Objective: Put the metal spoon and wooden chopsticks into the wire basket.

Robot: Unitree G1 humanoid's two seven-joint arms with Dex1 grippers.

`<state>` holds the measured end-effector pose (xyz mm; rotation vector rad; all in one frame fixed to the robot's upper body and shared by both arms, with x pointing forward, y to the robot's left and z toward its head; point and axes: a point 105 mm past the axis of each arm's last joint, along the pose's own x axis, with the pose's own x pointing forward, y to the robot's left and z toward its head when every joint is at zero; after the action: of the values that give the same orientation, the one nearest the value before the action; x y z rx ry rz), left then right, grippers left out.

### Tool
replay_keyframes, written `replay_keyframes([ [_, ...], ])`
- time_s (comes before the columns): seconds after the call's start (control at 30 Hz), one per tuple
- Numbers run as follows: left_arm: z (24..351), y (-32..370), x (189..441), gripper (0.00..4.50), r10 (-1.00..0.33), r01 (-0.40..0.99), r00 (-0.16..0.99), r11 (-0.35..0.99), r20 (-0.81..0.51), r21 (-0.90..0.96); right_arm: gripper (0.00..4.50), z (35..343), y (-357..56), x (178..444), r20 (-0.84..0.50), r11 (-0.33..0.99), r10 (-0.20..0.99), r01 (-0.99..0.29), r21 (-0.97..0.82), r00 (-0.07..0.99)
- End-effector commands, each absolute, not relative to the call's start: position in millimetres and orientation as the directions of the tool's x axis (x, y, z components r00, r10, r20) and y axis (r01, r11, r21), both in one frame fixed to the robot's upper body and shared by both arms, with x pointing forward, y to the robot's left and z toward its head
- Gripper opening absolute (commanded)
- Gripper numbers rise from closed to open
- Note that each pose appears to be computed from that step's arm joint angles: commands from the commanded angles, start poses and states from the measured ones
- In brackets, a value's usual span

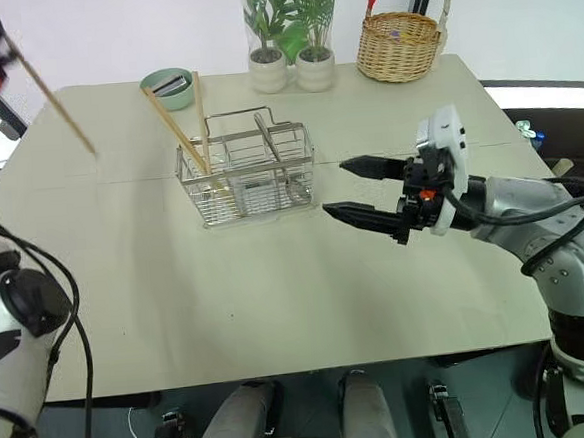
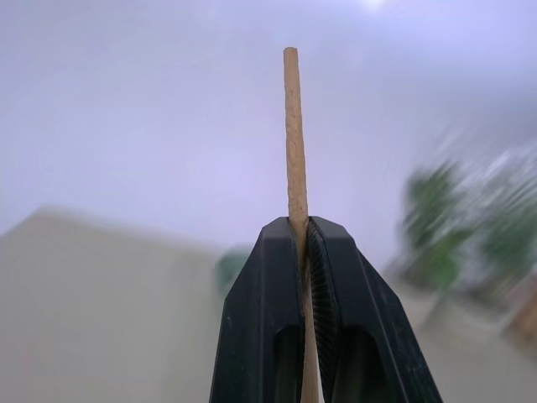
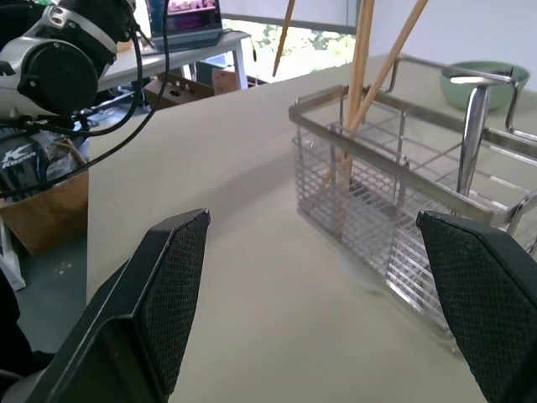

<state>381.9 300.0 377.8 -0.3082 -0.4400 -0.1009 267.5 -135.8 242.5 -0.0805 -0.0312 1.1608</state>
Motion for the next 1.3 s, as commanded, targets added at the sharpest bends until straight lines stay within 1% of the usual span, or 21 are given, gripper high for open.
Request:
replay_keyframes([
  [0.03, 423.1, 259.4, 355.5, 0.06, -0.189, 0.373, 0.773, 0.908, 0.606, -0.192, 4.09, 259.2, -140.7, 266.4, 0.023, 0.411, 0.911, -0.902, -0.132, 0.412],
  [0.1, 430.4, 234.4, 351.1, 0.06, -0.273, 0.460, 0.732, 0.874, 0.624, -0.157, 4.09, 261.7, -141.3, 267.4, 0.039, 0.422, 0.906, -0.897, -0.133, 0.421],
  [0.17, 429.6, 210.5, 352.5, 0.06, -0.343, 0.508, 0.712, 0.854, 0.612, -0.113, 4.09, 265.1, -142.0, 268.1, 0.061, 0.433, 0.901, -0.892, -0.130, 0.429],
  [0.23, 420.2, 188.6, 356.6, 0.06, -0.411, 0.548, 0.702, 0.834, 0.581, -0.073, 4.09, 267.5, -142.9, 267.9, 0.076, 0.442, 0.897, -0.888, -0.130, 0.435],
  [0.3, 408.4, 175.8, 361.4, 0.06, -0.451, 0.566, 0.703, 0.823, 0.549, -0.049, 4.09, 268.9, -143.4, 267.9, 0.086, 0.451, 0.892, -0.883, -0.129, 0.444],
  [0.43, 373.7, 154.2, 372.3, 0.06, -0.526, 0.580, 0.713, 0.814, 0.463, 0.032, 4.09, 269.9, -145.7, 268.0, 0.094, 0.475, 0.880, -0.869, -0.137, 0.466],
  [0.47, 365.3, 150.1, 373.9, 0.06, -0.540, 0.584, 0.713, 0.810, 0.447, 0.047, 4.09, 270.1, -145.9, 267.7, 0.095, 0.478, 0.878, -0.868, -0.136, 0.468],
  [0.63, 324.2, 140.3, 385.6, 0.06, -0.545, 0.593, 0.742, 0.805, 0.390, -0.002, 4.09, 271.4, -148.3, 266.2, 0.100, 0.496, 0.868, -0.857, -0.136, 0.486],
  [0.8, 301.9, 135.9, 390.9, 0.06, -0.545, 0.598, 0.751, 0.801, 0.374, -0.032, 4.09, 272.2, -151.3, 266.9, 0.100, 0.510, 0.860, -0.850, -0.131, 0.500],
  [0.83, 299.5, 136.9, 392.4, 0.76, -0.537, 0.592, 0.757, 0.805, 0.372, -0.044, 4.09, 272.4, -151.5, 267.3, 0.099, 0.511, 0.859, -0.850, -0.131, 0.501],
  [0.87, 298.3, 137.7, 392.6, 1.08, -0.532, 0.592, 0.758, 0.804, 0.377, -0.057, 4.09, 272.6, -152.0, 268.3, 0.099, 0.513, 0.858, -0.849, -0.129, 0.504],
  [1.0, 300.1, 138.0, 387.2, 3.09, -0.535, 0.600, 0.749, 0.798, 0.391, -0.055, 4.09, 272.5, -153.3, 271.5, 0.099, 0.519, 0.855, -0.846, -0.124, 0.510],
  [1.03, 303.4, 139.6, 384.4, 3.68, -0.538, 0.601, 0.745, 0.798, 0.394, -0.048, 4.09, 272.3, -153.6, 272.4, 0.097, 0.519, 0.854, -0.846, -0.124, 0.510],
  [1.07, 309.2, 142.5, 380.4, 4.11, -0.544, 0.607, 0.738, 0.793, 0.400, -0.042, 4.09, 272.2, -154.0, 273.4, 0.096, 0.520, 0.854, -0.845, -0.125, 0.511],
  [1.1, 315.1, 146.2, 377.0, 4.39, -0.548, 0.610, 0.733, 0.791, 0.404, -0.034, 4.09, 272.3, -154.4, 274.3, 0.095, 0.520, 0.854, -0.845, -0.125, 0.512],
  [1.13, 320.5, 150.1, 373.5, 4.39, -0.553, 0.613, 0.728, 0.790, 0.405, -0.024, 4.09, 272.3, -155.0, 275.2, 0.093, 0.521, 0.854, -0.844, -0.126, 0.512],
  [1.2, 331.6, 161.9, 363.1, 4.39, -0.581, 0.607, 0.716, 0.792, 0.387, 0.067, 4.09, 272.2, -156.2, 277.8, 0.085, 0.522, 0.853, -0.843, -0.133, 0.515],
  [1.27, 337.7, 178.3, 346.9, 4.39, -0.643, 0.606, 0.699, 0.765, 0.313, 0.218, 4.09, 269.9, -159.1, 280.8, 0.061, 0.522, 0.852, -0.840, -0.147, 0.519],
  [1.3, 338.4, 182.5, 342.1, 4.39, -0.661, 0.610, 0.695, 0.750, 0.283, 0.256, 4.09, 268.9, -160.3, 281.7, 0.053, 0.522, 0.853, -0.840, -0.153, 0.520],
])
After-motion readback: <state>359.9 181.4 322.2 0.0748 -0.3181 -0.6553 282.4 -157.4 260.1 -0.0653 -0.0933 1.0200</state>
